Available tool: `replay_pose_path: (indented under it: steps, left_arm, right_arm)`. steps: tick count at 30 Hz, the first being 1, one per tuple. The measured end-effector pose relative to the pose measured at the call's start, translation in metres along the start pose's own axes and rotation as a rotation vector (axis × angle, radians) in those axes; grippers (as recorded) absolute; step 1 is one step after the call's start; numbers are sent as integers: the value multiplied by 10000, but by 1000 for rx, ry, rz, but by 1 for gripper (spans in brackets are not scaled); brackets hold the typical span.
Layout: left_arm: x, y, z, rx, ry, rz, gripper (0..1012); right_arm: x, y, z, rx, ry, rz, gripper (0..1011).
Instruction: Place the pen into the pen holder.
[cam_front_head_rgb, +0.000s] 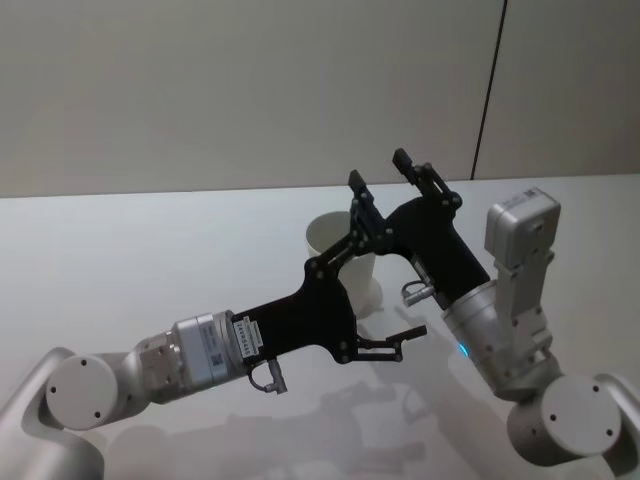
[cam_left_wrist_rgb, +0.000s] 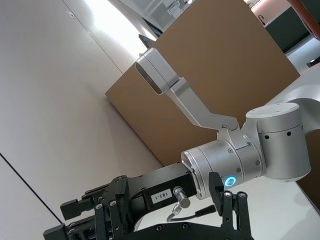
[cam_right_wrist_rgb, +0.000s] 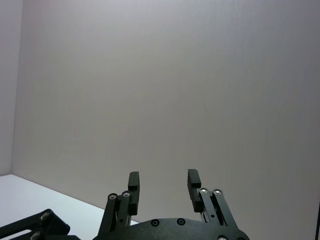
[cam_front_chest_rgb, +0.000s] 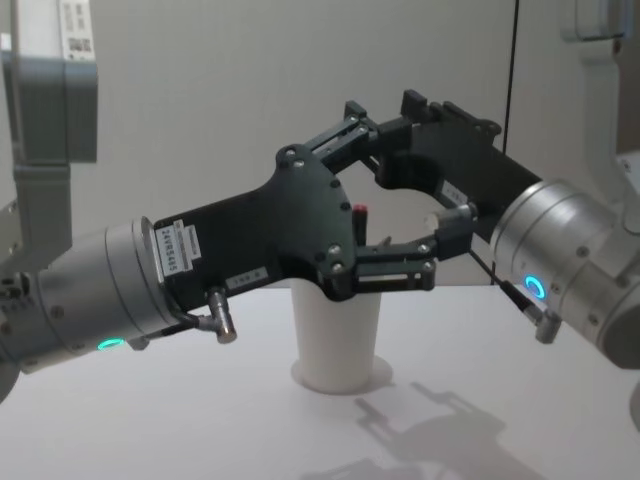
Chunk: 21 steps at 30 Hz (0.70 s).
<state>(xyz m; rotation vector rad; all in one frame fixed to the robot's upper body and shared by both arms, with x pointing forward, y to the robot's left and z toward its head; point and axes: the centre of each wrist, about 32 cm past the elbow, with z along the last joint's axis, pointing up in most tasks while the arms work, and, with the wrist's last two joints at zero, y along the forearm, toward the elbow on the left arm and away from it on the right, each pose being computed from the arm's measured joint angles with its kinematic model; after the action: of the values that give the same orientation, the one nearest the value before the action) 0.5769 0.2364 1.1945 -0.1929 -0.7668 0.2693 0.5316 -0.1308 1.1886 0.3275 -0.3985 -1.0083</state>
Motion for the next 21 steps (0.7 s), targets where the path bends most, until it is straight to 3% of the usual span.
replay_pose_path:
  steps: [6,10,11,16,21]
  left_arm:
    - [1,1,0,0,0,1,1005]
    - [1,1,0,0,0,1,1005]
    - [1,1,0,0,0,1,1005]
    - [1,1,0,0,0,1,1005]
    - [0,1,0,0,0,1,1005]
  right_arm:
    - [15,25,1,5,4,-2,764]
    - [22,33,8,10,6,-4,837]
    - [24,34,12,12,6,-5,907]
    - [35,36,45,27,4,-11,1001]
    - [47,15,99,47,-1,-25,1002]
